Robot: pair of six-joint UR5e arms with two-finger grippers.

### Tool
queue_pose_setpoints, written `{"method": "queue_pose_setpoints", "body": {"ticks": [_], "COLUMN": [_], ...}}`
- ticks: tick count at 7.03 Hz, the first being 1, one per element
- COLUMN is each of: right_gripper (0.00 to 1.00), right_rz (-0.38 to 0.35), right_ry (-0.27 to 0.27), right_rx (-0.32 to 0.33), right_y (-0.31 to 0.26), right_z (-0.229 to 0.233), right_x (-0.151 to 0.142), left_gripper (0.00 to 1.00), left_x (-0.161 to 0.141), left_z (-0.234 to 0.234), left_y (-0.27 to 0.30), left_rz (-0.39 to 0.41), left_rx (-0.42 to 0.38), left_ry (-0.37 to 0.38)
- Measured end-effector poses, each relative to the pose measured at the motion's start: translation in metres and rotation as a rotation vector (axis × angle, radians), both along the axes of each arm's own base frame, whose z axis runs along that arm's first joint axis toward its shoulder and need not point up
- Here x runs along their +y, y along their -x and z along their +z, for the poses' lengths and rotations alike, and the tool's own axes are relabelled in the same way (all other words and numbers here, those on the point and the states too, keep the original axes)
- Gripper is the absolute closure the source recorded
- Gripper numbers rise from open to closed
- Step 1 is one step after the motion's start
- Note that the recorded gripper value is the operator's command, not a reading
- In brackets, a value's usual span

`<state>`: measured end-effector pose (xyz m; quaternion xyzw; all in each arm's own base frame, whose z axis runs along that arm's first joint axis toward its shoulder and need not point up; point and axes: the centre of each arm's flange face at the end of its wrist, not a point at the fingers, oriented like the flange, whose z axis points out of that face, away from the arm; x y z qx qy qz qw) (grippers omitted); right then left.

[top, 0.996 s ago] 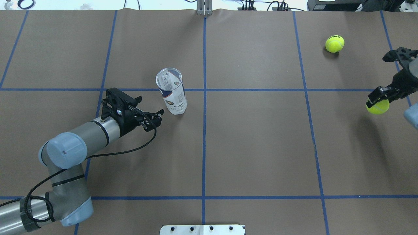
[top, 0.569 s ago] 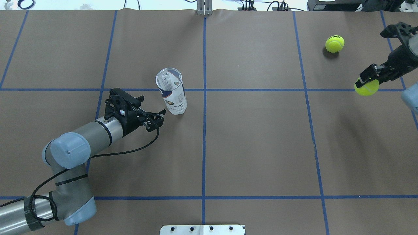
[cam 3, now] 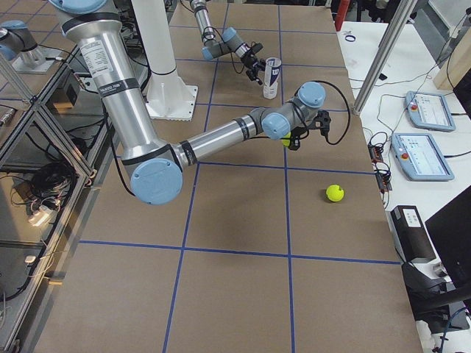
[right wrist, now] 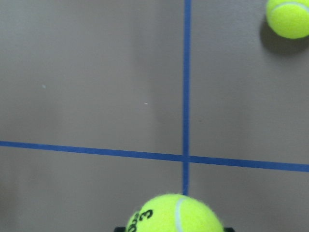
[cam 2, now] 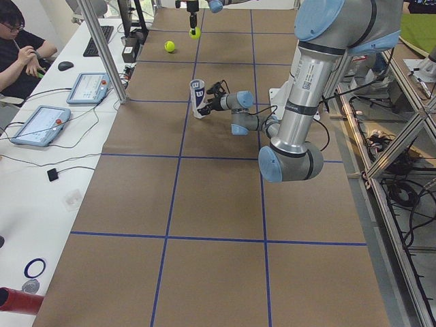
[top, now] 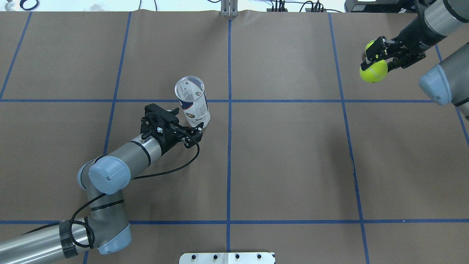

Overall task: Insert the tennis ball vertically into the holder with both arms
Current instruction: 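Lift the yellow ball with the right gripper and carry it toward the can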

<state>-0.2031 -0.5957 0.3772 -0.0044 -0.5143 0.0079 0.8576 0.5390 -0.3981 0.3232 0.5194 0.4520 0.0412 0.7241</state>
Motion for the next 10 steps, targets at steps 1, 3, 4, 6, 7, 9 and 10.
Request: {"method": "queue_pose_setpoints", "body": {"ticks": [1, 3, 4, 6, 7, 9, 10], "right_gripper": [1.0, 1.0, 1.0, 1.0, 1.0, 1.0, 1.0], "right_rz": [0.003, 0.011, 0.017, 0.025, 0.028, 0.027, 0.027], "right_ry": [0.002, 0.025, 0.045, 0.077, 0.089, 0.101, 0.11], "right_rx": [-0.01, -0.037, -0.055, -0.086, -0.1, -0.128, -0.143], "right_y": [0.005, 0.026, 0.038, 0.061, 0.069, 0.083, 0.094], "right_z": [-0.014, -0.048, -0.071, -0.111, -0.129, -0.162, -0.181], "right_x": [0.002, 0.009, 0.015, 0.027, 0.031, 0.04, 0.046], "left_gripper": [0.03, 0.03, 0.03, 0.03, 0.03, 0.03, 0.03], "left_x": [0.0, -0.001, -0.001, -0.003, -0.005, -0.01, -0.012], "left_z": [0.0, 0.002, 0.0, -0.004, -0.007, -0.01, -0.01], "left_y": [-0.005, -0.007, -0.008, -0.011, -0.015, -0.02, -0.019], "left_rz": [-0.007, -0.014, -0.015, -0.028, -0.033, -0.039, -0.042], "left_rx": [0.002, 0.0, 0.001, 0.004, 0.004, 0.002, 0.002], "left_ry": [-0.002, -0.001, -0.002, -0.004, -0.005, -0.005, -0.004]}}
